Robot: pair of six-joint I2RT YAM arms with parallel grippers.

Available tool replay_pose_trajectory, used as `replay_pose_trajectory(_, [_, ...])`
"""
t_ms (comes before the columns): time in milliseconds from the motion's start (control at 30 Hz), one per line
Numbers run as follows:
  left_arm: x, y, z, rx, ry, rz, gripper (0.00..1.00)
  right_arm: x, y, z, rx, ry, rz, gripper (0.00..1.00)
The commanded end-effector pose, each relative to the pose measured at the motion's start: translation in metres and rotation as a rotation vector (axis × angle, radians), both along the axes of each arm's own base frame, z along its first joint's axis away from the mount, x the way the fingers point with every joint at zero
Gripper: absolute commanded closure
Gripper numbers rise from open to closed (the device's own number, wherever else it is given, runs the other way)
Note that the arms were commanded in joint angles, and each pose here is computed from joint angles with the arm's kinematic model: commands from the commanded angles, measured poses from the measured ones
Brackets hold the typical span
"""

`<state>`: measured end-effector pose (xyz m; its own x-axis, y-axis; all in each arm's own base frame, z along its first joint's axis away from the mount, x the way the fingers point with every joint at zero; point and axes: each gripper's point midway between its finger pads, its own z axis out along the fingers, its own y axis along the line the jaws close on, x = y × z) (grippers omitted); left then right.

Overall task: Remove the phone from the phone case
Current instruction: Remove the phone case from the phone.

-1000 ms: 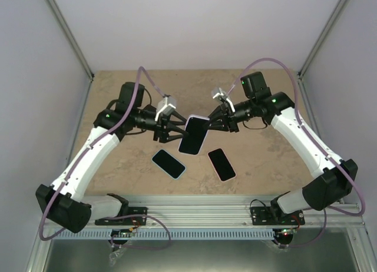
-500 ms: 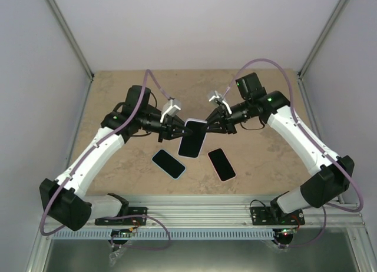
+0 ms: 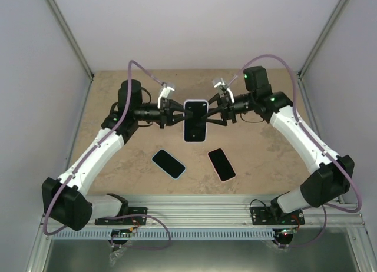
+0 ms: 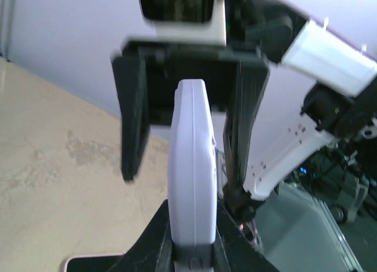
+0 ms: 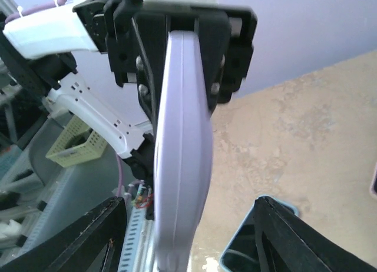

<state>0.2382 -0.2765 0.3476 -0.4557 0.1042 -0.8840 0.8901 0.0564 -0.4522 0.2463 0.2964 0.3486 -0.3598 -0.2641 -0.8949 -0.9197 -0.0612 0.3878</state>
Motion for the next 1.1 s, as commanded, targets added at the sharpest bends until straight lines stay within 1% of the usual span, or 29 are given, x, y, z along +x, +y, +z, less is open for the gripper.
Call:
replay_pose_trajectory(0, [0.012,0.005,0.041,-0.151,-0.024,0.063,1.0,-0.003,0.001,0.017,0.103,0.071,-0.021,0.4])
replay_pose_trajectory(100, [0.013,0.006,0.042,-0.171,-0.004,0.074,1.0,-0.003,0.001,0.022,0.128,0.066,-0.056,0.44])
replay_pose_trajectory(267, [0.014,0.005,0.047,-0.191,0.004,0.067,1.0,-0.002,0.006,0.016,0.116,0.111,-0.05,0.56])
replay_pose_trajectory(367, [0.016,0.005,0.047,-0.19,0.0,0.07,1.0,-0.005,0.011,0.01,0.104,0.127,-0.047,0.65])
replay_pose_trajectory(433, [0.016,0.004,0.045,-0.184,-0.002,0.07,1.0,-0.005,0.012,0.007,0.1,0.132,-0.047,0.74])
replay_pose_trajectory(600, [0.016,0.003,0.038,-0.156,-0.008,0.062,1.0,-0.005,0.013,0.014,0.107,0.136,-0.042,0.91])
replay_pose_trajectory(667, [0.016,0.003,0.035,-0.14,-0.02,0.06,1.0,-0.004,0.012,0.016,0.11,0.133,-0.043,0.99])
replay_pose_trajectory(700, [0.015,0.003,0.034,-0.135,-0.027,0.053,0.97,-0.004,0.012,0.018,0.112,0.131,-0.043,0.99])
replay_pose_trajectory(733, [0.014,0.002,0.034,-0.132,-0.034,0.044,0.86,-0.004,0.012,0.019,0.115,0.134,-0.042,0.99])
replay_pose_trajectory(767, [0.015,0.002,0.033,-0.128,-0.032,0.043,0.71,-0.003,0.01,0.022,0.123,0.136,-0.041,0.99])
replay_pose_trajectory(800, [0.015,0.002,0.033,-0.128,-0.036,0.042,0.61,-0.003,0.009,0.025,0.131,0.145,-0.038,0.99])
replay_pose_trajectory(833, [0.014,0.002,0.033,-0.127,-0.042,0.042,0.55,0.0,0.005,0.03,0.143,0.149,-0.042,0.99])
replay_pose_trajectory(867, [0.014,0.002,0.031,-0.124,-0.042,0.04,0.52,0.003,0.002,0.038,0.162,0.139,-0.045,0.99])
replay_pose_trajectory(900, [0.013,0.002,0.03,-0.122,-0.044,0.036,0.51,0.006,-0.002,0.041,0.164,0.164,-0.055,0.99])
replay_pose_trajectory(1000, [0.006,0.003,0.026,-0.125,-0.045,0.004,0.5,0.014,-0.012,0.065,0.213,0.144,-0.073,0.99])
replay_pose_trajectory(1067, [0.002,0.003,0.027,-0.135,-0.047,-0.014,0.5,0.016,-0.016,0.075,0.232,0.156,-0.076,0.99])
